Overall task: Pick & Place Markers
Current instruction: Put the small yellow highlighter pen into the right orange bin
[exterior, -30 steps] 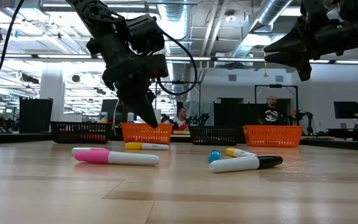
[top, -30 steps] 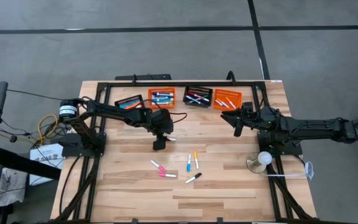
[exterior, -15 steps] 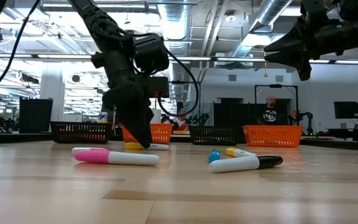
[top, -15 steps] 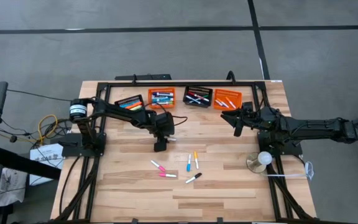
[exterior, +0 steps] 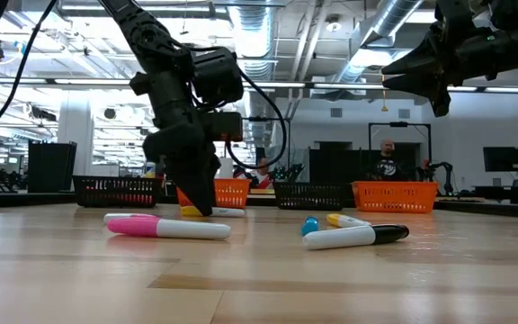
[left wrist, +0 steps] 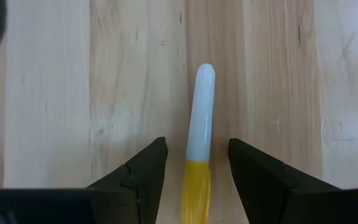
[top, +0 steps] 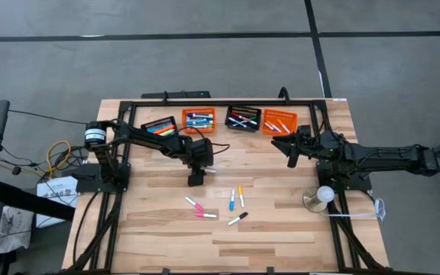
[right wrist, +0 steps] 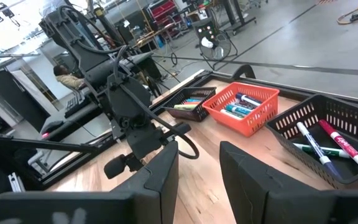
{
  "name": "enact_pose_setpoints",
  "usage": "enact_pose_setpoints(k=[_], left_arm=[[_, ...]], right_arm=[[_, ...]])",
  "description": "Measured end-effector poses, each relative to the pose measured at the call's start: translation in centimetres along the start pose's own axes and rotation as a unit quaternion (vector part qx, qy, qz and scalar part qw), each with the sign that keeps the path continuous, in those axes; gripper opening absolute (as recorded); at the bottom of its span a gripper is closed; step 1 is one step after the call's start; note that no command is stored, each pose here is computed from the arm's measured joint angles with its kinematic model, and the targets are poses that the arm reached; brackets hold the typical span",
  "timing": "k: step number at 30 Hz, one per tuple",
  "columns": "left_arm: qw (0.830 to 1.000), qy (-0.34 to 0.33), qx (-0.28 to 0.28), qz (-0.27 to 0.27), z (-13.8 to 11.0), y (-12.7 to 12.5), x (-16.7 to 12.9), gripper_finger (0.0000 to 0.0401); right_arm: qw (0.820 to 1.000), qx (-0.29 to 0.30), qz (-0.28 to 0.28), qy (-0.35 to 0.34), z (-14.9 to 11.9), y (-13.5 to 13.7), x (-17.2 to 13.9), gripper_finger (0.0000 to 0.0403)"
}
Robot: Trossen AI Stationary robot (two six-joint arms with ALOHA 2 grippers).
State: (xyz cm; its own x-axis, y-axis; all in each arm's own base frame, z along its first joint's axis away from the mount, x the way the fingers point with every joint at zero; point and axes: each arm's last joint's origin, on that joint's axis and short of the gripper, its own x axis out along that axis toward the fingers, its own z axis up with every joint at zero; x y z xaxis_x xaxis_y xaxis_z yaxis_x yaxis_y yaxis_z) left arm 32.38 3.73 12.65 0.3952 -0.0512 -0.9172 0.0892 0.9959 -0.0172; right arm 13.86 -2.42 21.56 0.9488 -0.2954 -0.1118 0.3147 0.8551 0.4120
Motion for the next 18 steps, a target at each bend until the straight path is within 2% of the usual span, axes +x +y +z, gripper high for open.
enact_pose_setpoints(k=[6,18], left_arm=[[1.000,0.014,0.001,-0.001,-0.27,-0.03,-0.03,0.0167],[1.000,0.006,0.005,0.004,-0.15,0.06,0.00,0.0071]], right_arm=[[1.000,0.000,0.000,0.000,0.00,0.00,0.00,0.0107],[1.000,0.004,0.000,0.000,0.00,0.00,0.00,0.0107]])
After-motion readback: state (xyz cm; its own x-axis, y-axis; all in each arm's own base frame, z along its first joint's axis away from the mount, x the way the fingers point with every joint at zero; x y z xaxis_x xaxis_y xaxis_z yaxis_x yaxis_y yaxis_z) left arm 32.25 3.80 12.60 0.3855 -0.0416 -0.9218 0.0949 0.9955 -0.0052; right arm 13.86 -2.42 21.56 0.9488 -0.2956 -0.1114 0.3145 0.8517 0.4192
